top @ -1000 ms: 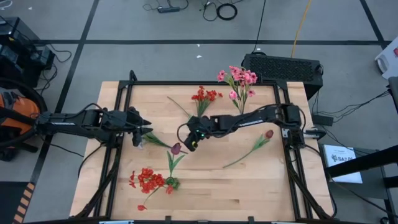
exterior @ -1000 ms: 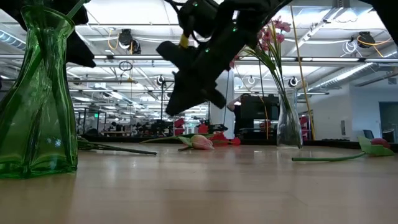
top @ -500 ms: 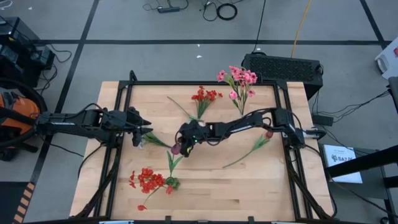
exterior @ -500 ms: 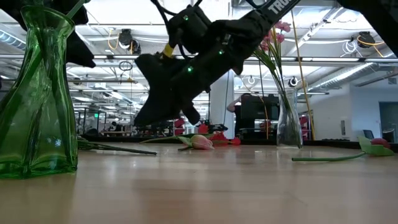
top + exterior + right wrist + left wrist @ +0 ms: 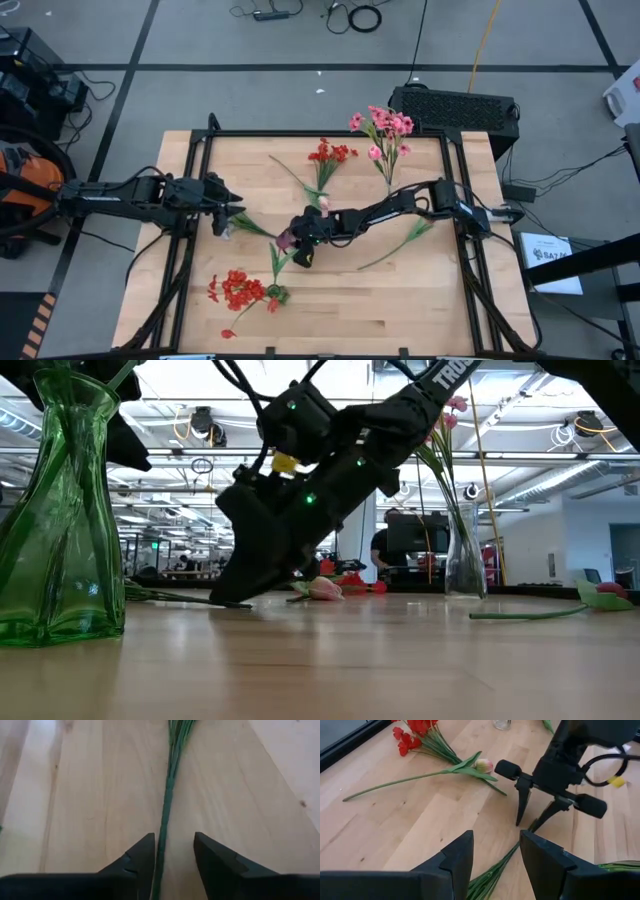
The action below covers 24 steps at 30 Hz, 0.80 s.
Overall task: Sort flowers into vase by color
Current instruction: Put the white flowers into the transparent vase
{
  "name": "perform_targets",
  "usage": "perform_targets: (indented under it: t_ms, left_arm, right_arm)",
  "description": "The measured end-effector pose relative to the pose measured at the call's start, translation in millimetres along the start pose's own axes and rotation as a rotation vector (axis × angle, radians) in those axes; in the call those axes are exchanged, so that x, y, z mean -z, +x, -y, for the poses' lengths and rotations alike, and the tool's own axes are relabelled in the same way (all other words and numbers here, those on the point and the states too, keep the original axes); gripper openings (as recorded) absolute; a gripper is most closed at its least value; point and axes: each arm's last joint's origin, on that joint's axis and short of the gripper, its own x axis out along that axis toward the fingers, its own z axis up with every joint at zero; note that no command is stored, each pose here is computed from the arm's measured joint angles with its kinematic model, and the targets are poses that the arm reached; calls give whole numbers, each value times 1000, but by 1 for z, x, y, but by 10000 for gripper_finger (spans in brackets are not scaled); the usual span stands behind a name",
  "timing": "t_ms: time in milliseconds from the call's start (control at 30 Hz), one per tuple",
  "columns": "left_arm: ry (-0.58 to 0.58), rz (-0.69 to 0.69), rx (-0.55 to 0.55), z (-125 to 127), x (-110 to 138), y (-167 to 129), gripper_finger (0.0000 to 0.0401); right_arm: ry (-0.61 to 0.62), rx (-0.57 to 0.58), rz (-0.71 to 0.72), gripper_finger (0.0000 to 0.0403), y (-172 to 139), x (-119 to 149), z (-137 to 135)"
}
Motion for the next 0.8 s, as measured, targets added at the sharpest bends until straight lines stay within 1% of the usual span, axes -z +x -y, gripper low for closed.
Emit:
perform_targets:
  t_ms: [167, 300, 367, 433, 600, 700, 800]
  left_arm:
    - [0, -1, -1, 0, 0, 0, 168]
    - [0, -3, -1, 0, 0, 0, 168]
    - [0, -3, -1, 0, 0, 0, 168]
    - [0, -3, -1, 0, 0, 0, 168]
    - [6, -3, -1, 0, 0, 0, 168]
    - [6, -3, -2, 0, 0, 0, 168]
    - [6, -3, -2, 0, 0, 0, 168]
  right_arm:
    - [-30, 1, -14, 134, 1, 5, -7]
    - [-68, 56, -63, 127, 1, 12, -11]
    - [-74, 68, -107, 114, 0, 15, -11]
    - [-81, 78, -140, 91, -2, 19, -12]
    - [-97, 83, -181, 15, -3, 23, -13]
    - [-97, 80, -187, 8, -3, 25, -14]
    - [-72, 84, -200, 4, -3, 26, -14]
